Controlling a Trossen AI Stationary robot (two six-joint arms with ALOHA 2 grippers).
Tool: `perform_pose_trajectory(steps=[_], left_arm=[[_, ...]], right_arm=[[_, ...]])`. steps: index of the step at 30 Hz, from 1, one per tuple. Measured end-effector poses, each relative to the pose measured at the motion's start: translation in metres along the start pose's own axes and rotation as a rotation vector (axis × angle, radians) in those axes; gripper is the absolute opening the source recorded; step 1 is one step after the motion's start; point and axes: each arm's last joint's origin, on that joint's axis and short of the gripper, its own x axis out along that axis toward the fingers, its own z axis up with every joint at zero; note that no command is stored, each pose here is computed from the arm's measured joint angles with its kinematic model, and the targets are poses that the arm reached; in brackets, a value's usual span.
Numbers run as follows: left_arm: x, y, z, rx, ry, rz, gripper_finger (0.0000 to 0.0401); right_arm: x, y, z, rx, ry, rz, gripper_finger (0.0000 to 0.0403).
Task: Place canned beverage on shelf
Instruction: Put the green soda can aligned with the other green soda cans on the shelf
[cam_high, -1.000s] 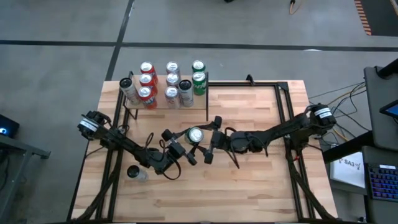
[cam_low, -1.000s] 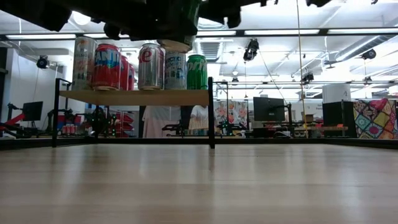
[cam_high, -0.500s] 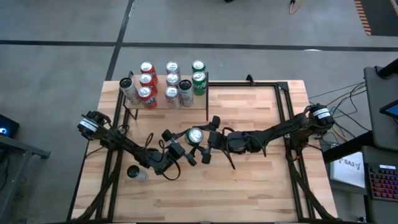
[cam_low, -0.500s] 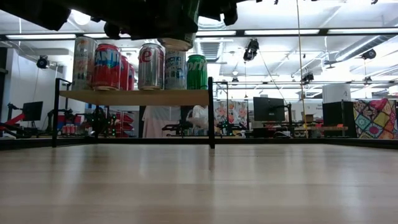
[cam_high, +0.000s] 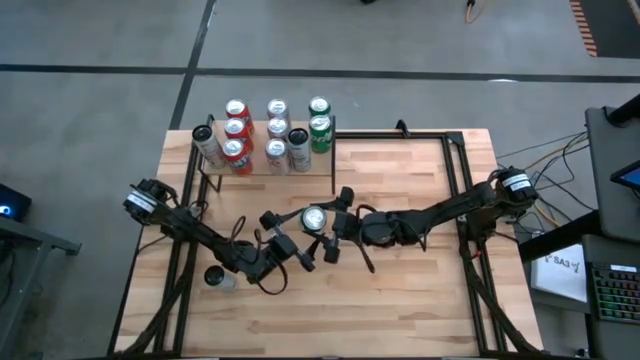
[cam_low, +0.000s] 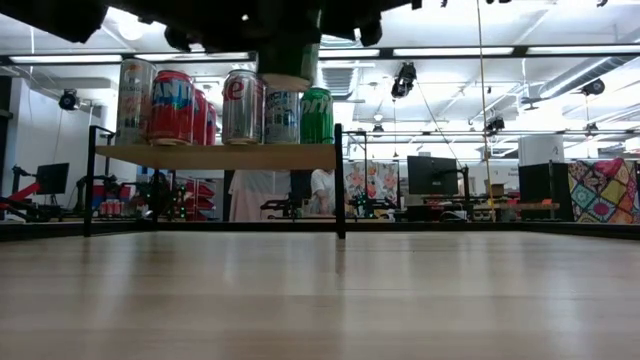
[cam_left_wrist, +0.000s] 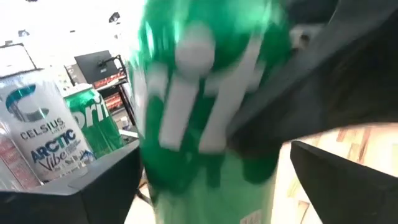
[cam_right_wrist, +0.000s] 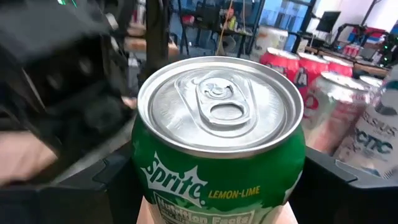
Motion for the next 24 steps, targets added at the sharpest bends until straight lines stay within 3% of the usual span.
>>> perform_pose_trajectory(steps=[2, 7, 12, 15, 20, 24], left_arm=[[-0.001, 0.001, 0.003, 0.012, -0.008, -0.01, 0.0387], [-0.01, 0.007, 0.022, 0.053, -0.076, -0.11, 0.0361], [-0.019, 0.026, 0.044, 0.144, -0.092, -0.139, 0.0357], [-0.024, 0.042, 0.055, 0.171, -0.12, -0.254, 0.0358], [-0.036, 0.076, 0.066, 0.111, -0.21, -0.551, 0.0355], [-0.048, 0.111, 0.069, 0.028, -0.285, -0.595, 0.0352]], right_arm=[[-0.002, -0.001, 0.0, -0.011, 0.021, -0.001, 0.0289], [-0.013, -0.011, 0.019, -0.017, 0.074, 0.014, 0.0289], [-0.022, -0.027, 0.038, -0.068, 0.212, -0.006, 0.0289], [-0.025, -0.038, 0.055, -0.081, 0.247, -0.004, 0.0289], [-0.02, -0.061, 0.067, -0.052, 0.271, 0.108, 0.0289], [-0.011, -0.084, 0.068, -0.042, 0.246, 0.156, 0.0289]])
